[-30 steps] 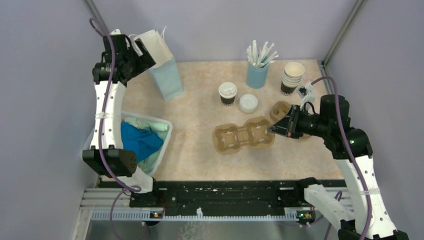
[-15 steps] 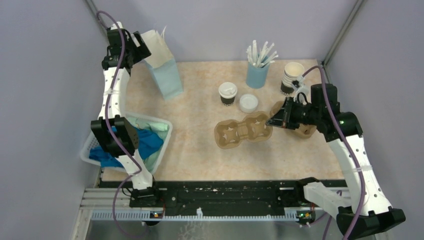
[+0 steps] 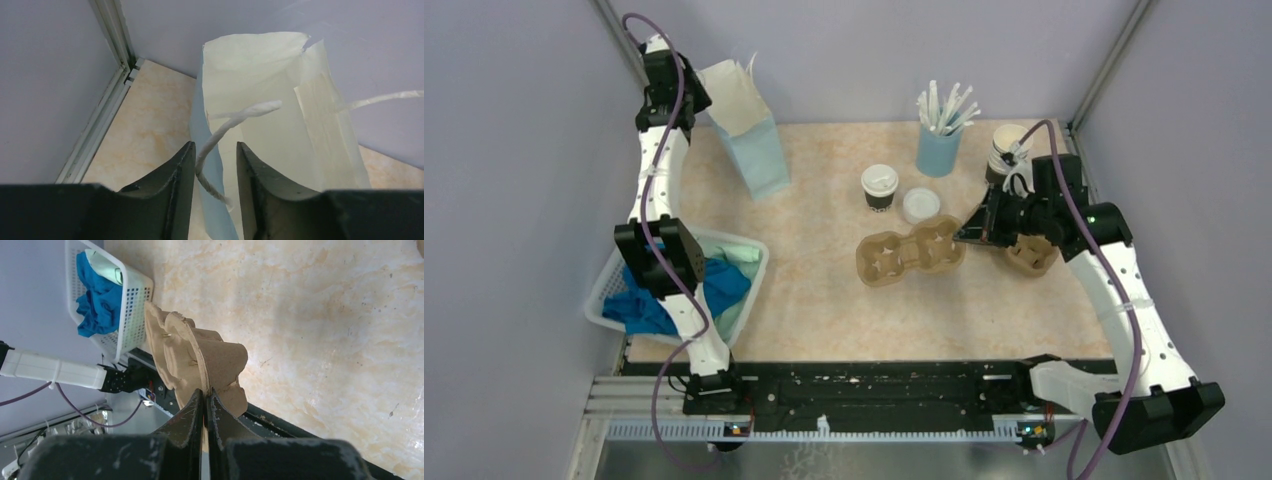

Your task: Pack the takeout coffee

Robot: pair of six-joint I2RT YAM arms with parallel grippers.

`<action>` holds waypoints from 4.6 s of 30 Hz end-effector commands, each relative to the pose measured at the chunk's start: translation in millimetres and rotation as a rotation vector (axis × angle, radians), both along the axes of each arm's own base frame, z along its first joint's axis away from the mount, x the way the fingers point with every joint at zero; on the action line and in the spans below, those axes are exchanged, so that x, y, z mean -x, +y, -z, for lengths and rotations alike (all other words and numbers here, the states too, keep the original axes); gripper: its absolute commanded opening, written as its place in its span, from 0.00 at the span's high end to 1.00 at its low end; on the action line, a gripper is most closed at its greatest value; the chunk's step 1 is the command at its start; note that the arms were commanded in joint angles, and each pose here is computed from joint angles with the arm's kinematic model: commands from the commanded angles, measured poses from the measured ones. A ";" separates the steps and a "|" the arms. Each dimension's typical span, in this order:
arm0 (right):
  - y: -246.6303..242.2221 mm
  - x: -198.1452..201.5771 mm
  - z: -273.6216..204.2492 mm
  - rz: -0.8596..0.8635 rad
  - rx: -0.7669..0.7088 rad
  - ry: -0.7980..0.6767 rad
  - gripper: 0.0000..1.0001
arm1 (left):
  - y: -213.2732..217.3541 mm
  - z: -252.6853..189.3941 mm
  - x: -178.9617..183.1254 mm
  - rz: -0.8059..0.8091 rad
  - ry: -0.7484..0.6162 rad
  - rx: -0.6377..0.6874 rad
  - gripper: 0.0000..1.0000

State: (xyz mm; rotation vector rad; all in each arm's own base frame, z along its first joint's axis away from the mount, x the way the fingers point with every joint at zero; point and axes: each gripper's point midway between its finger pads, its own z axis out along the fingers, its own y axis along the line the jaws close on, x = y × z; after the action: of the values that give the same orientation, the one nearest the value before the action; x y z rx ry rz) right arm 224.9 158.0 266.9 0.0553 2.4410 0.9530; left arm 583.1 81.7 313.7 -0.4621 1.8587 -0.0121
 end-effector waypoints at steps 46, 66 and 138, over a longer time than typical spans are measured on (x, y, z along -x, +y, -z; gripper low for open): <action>-21.4 130.2 -83.1 -0.065 -0.071 -0.239 1.00 | -212.2 -139.6 290.5 0.906 -0.203 0.476 1.00; -38.8 173.2 -203.2 0.001 -0.148 -0.634 1.00 | -387.4 -58.8 356.8 1.575 0.202 0.606 1.00; -33.0 31.0 -109.3 -0.100 0.226 -0.339 1.00 | -421.8 -33.9 340.1 1.536 0.195 0.541 1.00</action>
State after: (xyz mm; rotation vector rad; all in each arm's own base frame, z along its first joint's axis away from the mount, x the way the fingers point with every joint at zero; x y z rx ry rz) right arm 188.9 118.1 371.4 -0.2497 2.2727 0.6444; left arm 243.5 -334.9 320.7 0.6904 2.0561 -1.5342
